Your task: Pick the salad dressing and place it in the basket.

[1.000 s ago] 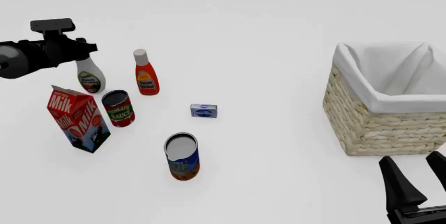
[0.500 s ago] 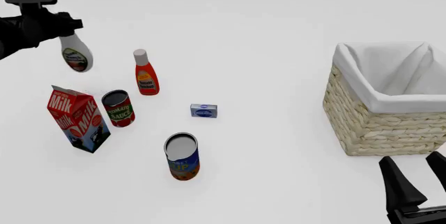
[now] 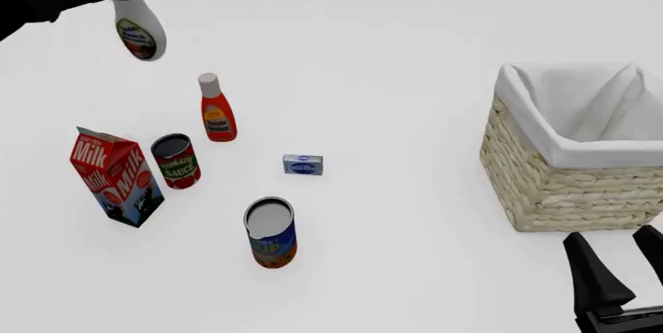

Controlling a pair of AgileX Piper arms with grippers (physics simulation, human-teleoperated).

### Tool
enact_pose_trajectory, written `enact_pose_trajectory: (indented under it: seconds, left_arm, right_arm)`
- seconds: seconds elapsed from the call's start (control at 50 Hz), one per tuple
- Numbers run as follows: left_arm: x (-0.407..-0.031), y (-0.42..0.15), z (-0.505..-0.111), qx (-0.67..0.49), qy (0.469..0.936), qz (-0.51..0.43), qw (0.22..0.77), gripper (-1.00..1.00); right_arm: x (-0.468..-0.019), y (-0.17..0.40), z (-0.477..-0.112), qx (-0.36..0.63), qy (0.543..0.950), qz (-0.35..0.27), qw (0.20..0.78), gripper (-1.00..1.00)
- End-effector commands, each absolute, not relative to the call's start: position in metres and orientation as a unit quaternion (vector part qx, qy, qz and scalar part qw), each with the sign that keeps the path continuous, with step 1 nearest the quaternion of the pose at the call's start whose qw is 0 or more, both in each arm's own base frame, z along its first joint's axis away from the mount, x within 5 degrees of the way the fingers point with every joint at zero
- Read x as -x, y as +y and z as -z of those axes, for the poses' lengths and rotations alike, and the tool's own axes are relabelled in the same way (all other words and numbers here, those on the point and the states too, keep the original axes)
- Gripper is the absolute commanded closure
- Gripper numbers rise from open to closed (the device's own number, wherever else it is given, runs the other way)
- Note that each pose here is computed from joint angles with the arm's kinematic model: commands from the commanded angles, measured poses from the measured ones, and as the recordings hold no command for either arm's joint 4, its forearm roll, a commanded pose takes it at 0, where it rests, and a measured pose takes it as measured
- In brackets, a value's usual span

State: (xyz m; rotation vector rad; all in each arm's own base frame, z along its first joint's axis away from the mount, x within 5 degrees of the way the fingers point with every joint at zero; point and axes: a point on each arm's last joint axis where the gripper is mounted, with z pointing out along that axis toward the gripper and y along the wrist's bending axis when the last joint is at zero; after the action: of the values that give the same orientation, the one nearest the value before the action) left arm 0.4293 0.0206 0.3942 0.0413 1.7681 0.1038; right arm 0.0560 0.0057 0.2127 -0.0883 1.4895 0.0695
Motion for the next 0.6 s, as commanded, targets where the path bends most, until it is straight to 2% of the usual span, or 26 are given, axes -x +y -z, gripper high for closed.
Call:
enact_pose_trajectory:
  seconds: [0.02, 0.32, 0.6]
  left_arm:
    - [-0.397, -0.037, -0.427, -0.086, 0.752, -0.015, 0.653, 1.00]
    - [-0.357, -0.119, -0.419, -0.191, 0.736, 0.043, 0.648, 1.00]
    - [-0.332, -0.162, -0.410, -0.238, 0.726, 0.088, 0.640, 1.00]
  right_arm:
    - [-0.056, 0.006, -0.213, 0.040, 0.677, -0.033, 0.734, -1.00]
    - [-0.056, 0.005, -0.213, 0.038, 0.676, -0.031, 0.735, -1.00]
    - [-0.056, 0.005, -0.213, 0.037, 0.675, -0.031, 0.736, -1.00]
